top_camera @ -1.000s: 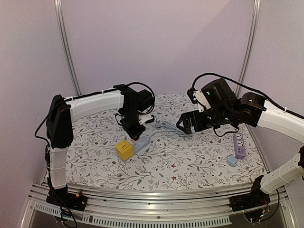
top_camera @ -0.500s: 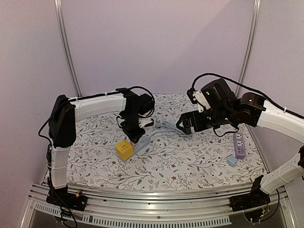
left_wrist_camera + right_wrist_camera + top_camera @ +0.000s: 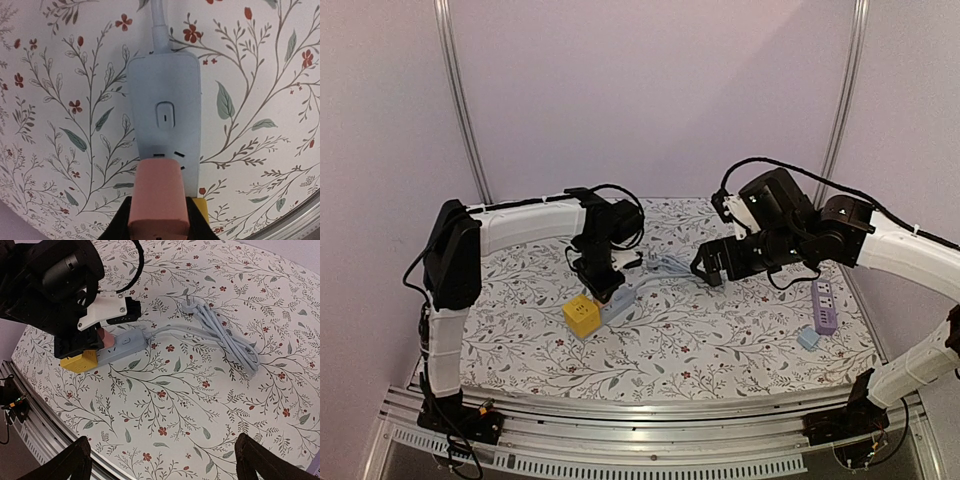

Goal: Insert the plug

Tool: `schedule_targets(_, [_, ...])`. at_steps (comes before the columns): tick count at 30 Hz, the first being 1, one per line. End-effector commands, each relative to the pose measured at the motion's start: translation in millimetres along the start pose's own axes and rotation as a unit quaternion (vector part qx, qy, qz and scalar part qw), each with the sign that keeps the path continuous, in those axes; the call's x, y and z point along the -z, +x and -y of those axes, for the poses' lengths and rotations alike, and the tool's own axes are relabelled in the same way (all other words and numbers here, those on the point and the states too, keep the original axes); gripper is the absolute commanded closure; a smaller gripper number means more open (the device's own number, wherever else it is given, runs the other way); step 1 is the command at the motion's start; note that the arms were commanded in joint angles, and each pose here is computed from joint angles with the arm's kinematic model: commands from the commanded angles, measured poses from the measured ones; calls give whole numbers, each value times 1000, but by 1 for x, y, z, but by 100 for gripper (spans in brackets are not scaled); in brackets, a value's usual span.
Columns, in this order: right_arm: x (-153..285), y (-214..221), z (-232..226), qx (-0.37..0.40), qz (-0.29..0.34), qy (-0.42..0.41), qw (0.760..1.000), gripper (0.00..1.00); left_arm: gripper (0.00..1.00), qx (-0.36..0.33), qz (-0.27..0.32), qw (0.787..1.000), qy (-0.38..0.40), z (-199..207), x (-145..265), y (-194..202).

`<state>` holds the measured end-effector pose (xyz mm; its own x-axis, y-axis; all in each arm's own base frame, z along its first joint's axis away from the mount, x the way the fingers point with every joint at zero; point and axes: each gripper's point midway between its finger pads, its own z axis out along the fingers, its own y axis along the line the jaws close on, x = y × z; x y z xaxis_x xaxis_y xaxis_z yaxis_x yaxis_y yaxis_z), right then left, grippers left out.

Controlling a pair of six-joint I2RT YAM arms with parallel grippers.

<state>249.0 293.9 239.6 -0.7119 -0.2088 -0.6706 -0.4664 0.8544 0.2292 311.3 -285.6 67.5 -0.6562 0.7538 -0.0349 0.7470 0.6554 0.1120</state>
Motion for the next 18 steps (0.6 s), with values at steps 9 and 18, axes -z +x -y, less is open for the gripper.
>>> schedule_targets(9, [-5, 2, -1, 12, -14, 3, 1000, 1, 100, 18, 2, 1000, 20, 0, -12, -3])
schedule_targets(18, [-6, 4, 1, 14, -16, 6, 1000, 1, 100, 25, 7, 999, 26, -2, -14, -7])
